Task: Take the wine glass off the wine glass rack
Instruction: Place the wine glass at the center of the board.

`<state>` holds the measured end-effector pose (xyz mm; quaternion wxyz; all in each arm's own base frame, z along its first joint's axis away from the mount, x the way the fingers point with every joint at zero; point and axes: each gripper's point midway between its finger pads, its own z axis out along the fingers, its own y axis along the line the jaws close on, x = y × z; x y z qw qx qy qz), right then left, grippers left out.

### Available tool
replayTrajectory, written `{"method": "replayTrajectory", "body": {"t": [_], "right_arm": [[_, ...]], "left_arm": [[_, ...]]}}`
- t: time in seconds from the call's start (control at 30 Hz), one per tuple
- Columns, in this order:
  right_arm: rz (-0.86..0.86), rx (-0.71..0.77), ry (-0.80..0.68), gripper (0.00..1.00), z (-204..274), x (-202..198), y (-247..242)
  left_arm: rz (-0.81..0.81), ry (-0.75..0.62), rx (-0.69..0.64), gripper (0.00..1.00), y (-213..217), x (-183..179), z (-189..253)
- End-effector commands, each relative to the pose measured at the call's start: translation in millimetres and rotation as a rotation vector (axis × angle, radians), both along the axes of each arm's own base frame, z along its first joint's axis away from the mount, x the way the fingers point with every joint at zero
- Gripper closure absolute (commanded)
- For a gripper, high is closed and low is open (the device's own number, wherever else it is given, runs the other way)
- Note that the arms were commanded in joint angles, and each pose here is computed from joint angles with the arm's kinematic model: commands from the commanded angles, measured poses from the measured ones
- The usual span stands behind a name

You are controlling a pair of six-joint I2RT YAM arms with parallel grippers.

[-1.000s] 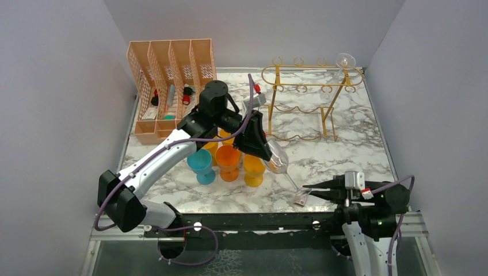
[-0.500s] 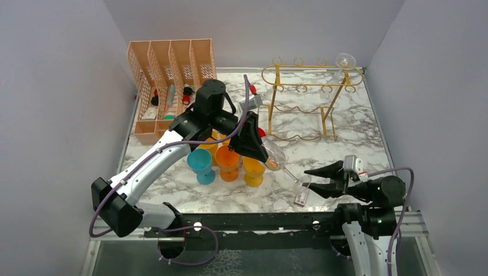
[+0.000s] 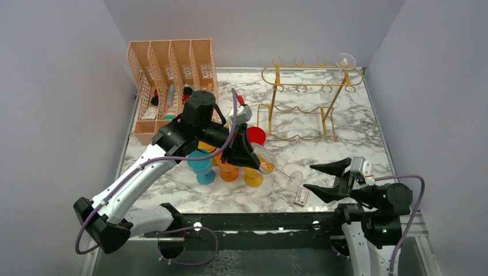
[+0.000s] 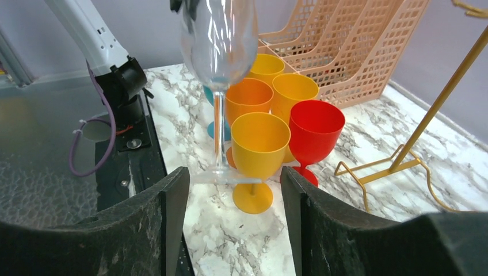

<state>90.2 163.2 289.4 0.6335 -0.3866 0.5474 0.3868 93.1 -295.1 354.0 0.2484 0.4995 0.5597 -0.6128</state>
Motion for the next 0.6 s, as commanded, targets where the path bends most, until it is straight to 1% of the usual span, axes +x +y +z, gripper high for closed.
{"method": "replayTrajectory", "body": {"t": [0.0, 0.17, 0.27, 0.5, 0.57], "right_arm": [[-0.052, -0.009, -0.060, 0.38, 15.1, -4.9, -4.4], [-0.152, 0.005, -0.087, 0.37, 27.9, 2.5, -13.2], [-0.217, 0.019, -0.081, 0.37, 30.7, 10.8, -19.6], [-0.403, 0.088, 0.016, 0.37, 27.5, 42.1, -40.4], [-0.448, 0.113, 0.053, 0.36, 25.9, 50.5, -45.8]], "left_arm": [[0.037, 0.003, 0.030, 1.00, 5.0, -3.0, -9.4], [0.030, 0.011, 0.027, 1.00, 14.2, -15.0, -6.6], [0.009, 0.047, 0.036, 1.00, 20.6, -25.8, -11.3], [0.149, 0.085, 0.176, 1.00, 38.8, -27.3, -58.2], [0.189, 0.093, 0.206, 1.00, 44.6, -28.6, -67.4]]}}
